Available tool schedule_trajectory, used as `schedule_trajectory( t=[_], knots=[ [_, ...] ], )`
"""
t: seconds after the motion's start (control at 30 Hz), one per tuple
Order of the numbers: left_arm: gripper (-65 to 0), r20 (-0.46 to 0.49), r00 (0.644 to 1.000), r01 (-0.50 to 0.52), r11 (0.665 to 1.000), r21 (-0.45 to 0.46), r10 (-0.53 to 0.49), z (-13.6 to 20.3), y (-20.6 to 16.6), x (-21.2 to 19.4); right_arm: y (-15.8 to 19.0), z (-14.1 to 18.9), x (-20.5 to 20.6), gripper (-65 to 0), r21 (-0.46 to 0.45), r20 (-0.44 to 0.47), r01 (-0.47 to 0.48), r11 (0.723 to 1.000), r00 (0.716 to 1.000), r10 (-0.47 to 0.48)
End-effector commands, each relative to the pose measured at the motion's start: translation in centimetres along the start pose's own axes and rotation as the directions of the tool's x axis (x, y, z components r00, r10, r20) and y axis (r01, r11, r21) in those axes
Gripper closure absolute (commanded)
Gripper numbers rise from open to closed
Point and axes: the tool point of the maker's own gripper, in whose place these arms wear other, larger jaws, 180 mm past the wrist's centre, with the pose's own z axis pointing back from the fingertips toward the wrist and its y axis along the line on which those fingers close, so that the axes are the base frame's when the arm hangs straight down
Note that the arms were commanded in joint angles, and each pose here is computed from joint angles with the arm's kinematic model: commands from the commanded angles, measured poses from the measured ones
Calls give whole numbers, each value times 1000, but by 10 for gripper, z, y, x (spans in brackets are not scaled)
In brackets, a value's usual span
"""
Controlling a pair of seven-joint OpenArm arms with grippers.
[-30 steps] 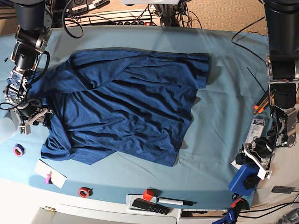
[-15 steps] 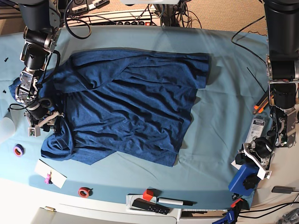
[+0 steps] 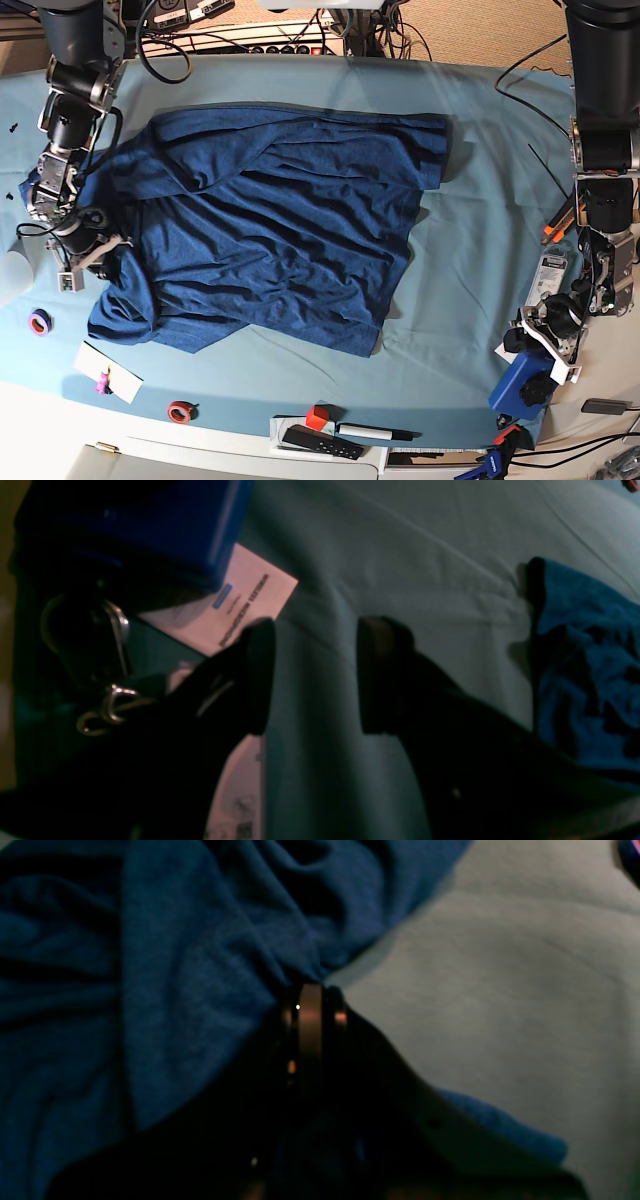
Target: Layout the t-shirt on the table in an organized manner, then fold the t-shirt properly
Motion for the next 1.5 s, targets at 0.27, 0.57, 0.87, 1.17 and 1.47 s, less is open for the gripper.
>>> schedule_trajectory(
  t=[0.27,0.57,0.87,1.17,1.47],
  knots=[
    [-268,83,996,18,1000,-6,-18,7,-1,35,-50,23,41,0,-89,65,-61,994,996,67],
    [-268,82,996,18,1000,-6,-17,7,-1,35,-58,28,40,-77,-102,47,-69,992,996,75],
    [-268,82,996,18,1000,-7,-17,7,-1,35,-38,20,28,-356,-56,34,-57,997,998,59],
    [-268,82,997,18,1000,-6,-18,7,-1,35,6,1,13,-356,9,55,-7,1000,998,7],
    [-268,81,997,18,1000,-6,-18,7,-1,35,-27,5,18,-356,-158,82,17,987,997,-4]
  ],
)
